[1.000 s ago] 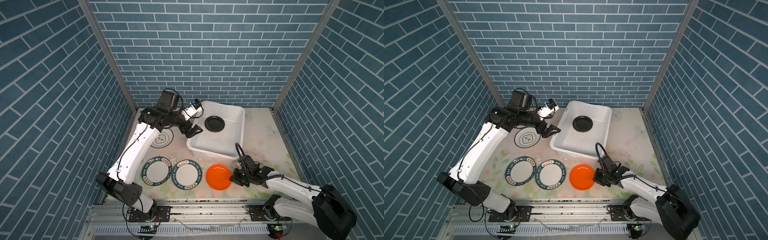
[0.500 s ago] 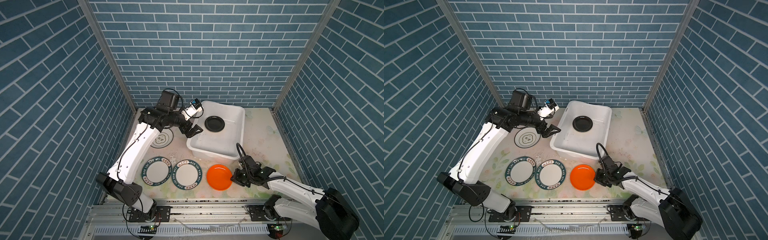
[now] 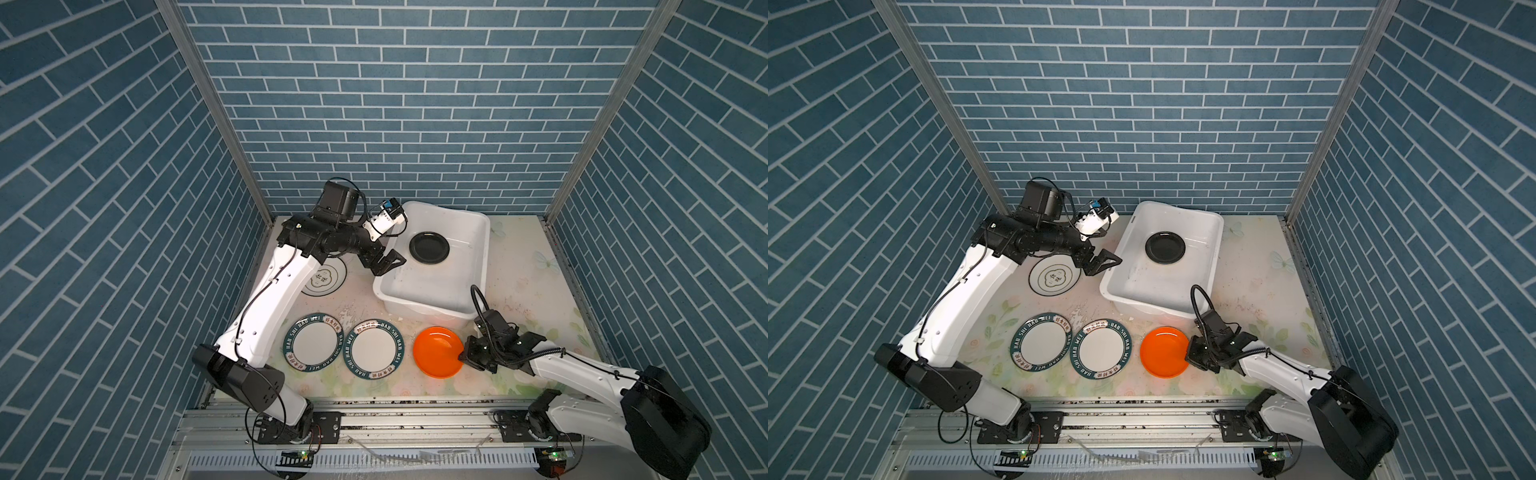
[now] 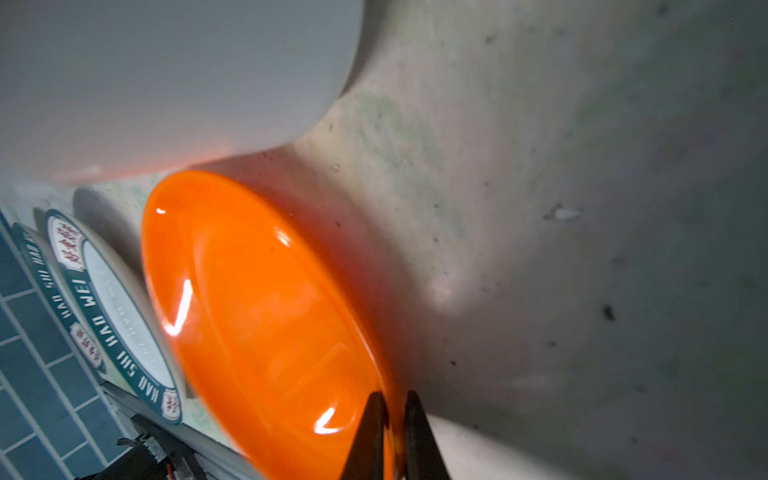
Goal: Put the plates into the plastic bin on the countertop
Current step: 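Lower the right gripper onto the orange plate's rim and close it, then tilt the orange plate up with the right gripper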
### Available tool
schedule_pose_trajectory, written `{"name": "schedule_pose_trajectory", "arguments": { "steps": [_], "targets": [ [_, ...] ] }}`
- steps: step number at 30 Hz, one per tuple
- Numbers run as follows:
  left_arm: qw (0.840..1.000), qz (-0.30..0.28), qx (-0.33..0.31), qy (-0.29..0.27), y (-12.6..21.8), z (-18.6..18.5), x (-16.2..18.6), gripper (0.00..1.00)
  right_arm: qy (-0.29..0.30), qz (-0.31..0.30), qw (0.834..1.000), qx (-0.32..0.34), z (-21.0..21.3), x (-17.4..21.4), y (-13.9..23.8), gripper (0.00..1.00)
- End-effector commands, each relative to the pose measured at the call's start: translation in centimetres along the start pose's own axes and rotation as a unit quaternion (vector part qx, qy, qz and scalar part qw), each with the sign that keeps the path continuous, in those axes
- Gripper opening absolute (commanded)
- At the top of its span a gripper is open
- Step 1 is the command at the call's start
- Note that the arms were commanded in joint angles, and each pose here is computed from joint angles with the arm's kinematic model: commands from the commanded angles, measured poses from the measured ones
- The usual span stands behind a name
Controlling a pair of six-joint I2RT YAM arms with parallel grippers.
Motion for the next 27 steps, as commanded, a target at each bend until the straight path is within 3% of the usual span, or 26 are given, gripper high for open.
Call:
{"name": "schedule_pose_trajectory", "arguments": {
  "steps": [1, 14, 27],
  "targets": [
    [1.0, -0.002, 0.003, -0.008, 0.1, -0.4, 0.0, 1.0, -0.018, -0.01, 0.999, 0.03, -1.8, 0.3, 0.2, 0.07],
    [1.0, -0.004, 0.004, -0.006, 0.0, -0.4, -0.1, 1.0, -0.011, -0.012, 1.0, 0.009, -2.7, 1.3, 2.2, 0.0],
    [1.0, 0.006, -0.025, -0.013, 0.0, 1.0, -0.6, 1.0, 0.074, 0.028, 0.997, 0.011, -0.6, 2.4, 5.3, 0.0]
  ]
}}
Point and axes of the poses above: each gripper's point midway between its finger pads, its own y axis back along the fingers, its own z axis along the line the jaws close on, x = y × z, the point moved 4 cm from there along y, back along the fingers, and after that the axes turned 12 degrees about -y, right-handed, at the moved point
